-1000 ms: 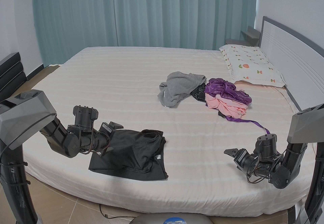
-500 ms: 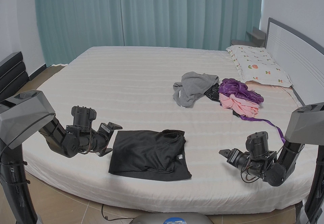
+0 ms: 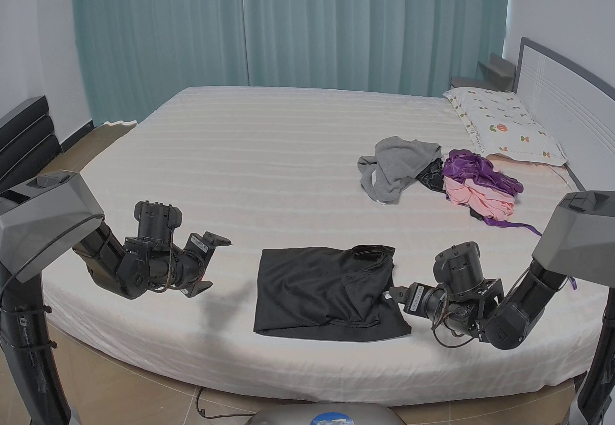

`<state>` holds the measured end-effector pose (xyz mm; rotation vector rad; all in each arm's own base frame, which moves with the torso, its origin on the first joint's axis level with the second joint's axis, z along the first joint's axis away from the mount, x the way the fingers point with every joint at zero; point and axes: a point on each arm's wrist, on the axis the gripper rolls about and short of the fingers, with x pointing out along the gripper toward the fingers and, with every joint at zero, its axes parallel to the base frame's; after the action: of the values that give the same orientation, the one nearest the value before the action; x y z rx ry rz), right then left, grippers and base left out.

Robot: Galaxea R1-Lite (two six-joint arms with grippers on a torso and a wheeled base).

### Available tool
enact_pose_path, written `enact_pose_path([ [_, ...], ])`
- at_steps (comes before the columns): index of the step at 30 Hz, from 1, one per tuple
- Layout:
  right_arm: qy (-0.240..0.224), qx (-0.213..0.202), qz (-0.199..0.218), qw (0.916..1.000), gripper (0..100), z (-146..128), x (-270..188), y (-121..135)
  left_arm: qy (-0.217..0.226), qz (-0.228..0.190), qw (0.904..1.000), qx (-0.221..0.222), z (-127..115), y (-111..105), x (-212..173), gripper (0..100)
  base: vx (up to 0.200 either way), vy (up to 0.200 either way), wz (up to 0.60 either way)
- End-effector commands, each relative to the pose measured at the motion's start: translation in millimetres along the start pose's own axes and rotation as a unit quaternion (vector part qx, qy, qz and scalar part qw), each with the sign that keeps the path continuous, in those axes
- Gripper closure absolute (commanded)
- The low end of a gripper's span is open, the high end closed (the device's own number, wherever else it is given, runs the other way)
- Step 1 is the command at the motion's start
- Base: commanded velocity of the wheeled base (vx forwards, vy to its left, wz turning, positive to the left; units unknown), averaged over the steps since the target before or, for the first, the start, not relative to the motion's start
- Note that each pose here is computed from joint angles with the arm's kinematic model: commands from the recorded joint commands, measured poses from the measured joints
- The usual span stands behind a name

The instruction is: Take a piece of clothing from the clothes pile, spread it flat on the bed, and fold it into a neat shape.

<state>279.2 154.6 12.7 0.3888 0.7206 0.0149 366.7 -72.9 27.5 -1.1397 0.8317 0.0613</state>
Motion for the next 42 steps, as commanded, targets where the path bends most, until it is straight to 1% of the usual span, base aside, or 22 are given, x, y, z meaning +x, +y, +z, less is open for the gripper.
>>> enact_pose_path([
  [1, -0.009, -0.017, 0.008, 0.9998, 0, 8, 4, 20, 0.000, 0.000, 1.0000, 0.000, 0, 0, 1, 0, 0.000, 0.200, 0.00],
  [4, -0.004, -0.027, 0.004, 0.9996, 0, 12, 7, 30, 0.001, 0.002, 1.0000, 0.002, -1, 1, 1, 0, 0.000, 0.200, 0.00],
  [6, -0.002, -0.030, 0.001, 0.9995, 0, 12, 9, 32, 0.001, 0.002, 1.0000, 0.002, -1, 1, 1, 0, 0.000, 0.200, 0.00],
  [8, 0.006, -0.043, -0.018, 0.9989, 0, 11, 17, 34, 0.001, 0.003, 1.0000, 0.004, -1, 1, 1, 0, 0.000, 0.200, 0.00],
  [10, 0.004, -0.059, -0.043, 0.9973, 0, 12, 25, 33, 0.000, 0.003, 1.0000, 0.006, -2, 1, 1, 0, 0.000, 0.000, 0.00],
  [13, 0.000, -0.077, -0.070, 0.9946, 0, 13, 37, 31, 0.001, 0.003, 1.0000, 0.007, -3, 1, 2, 0, 0.000, 0.000, 0.00],
  [18, 0.007, -0.108, -0.114, 0.9876, 0, 13, 55, 18, 0.001, 0.003, 1.0000, 0.009, -3, 1, 2, 0, 0.000, 0.000, 0.00],
  [22, 0.001, -0.106, -0.138, 0.9848, 0, 17, 66, 11, 0.000, 0.002, 1.0000, 0.009, -3, 0, 2, 0, 0.000, 0.000, 0.00],
  [27, -0.005, -0.100, -0.144, 0.9845, 0, 24, 70, 6, 0.000, 0.003, 1.0000, 0.009, -3, 1, 2, 0, 0.000, 0.000, 0.00],
  [31, 0.003, -0.101, -0.152, 0.9832, 0, 24, 69, 2, 0.000, 0.003, 0.9999, 0.010, -3, 1, 2, 0, 0.000, 0.000, 0.00],
  [32, 0.016, -0.102, -0.165, 0.9809, 0, 25, 65, -4, 0.000, 0.004, 0.9999, 0.009, -3, 1, 2, 0, 0.000, 0.000, 0.00],
  [35, 0.020, -0.092, -0.177, 0.9797, 0, 30, 60, -13, 0.000, 0.004, 0.9999, 0.010, -3, 1, 2, 0, 0.000, 0.000, 0.00],
  [36, 0.022, -0.087, -0.184, 0.9789, 0, 32, 54, -21, 0.000, 0.003, 0.9999, 0.010, -3, 1, 2, 0, 0.000, 0.000, 0.00],
  [39, 0.027, -0.077, -0.191, 0.9783, 0, 36, 41, -33, 0.000, 0.004, 0.9999, 0.010, -3, 1, 2, 0, 0.000, 0.000, 0.00],
  [40, 0.027, -0.077, -0.191, 0.9783, 0, 36, 41, -33, 0.000, 0.004, 0.9999, 0.010, -3, 1, 2, 0, 0.000, 0.000, 0.00],
  [42, 0.034, -0.067, -0.199, 0.9770, 0, 38, 25, -48, 0.001, 0.004, 0.9999, 0.010, -3, 1, 2, 0, 0.000, 0.000, 0.00],
])
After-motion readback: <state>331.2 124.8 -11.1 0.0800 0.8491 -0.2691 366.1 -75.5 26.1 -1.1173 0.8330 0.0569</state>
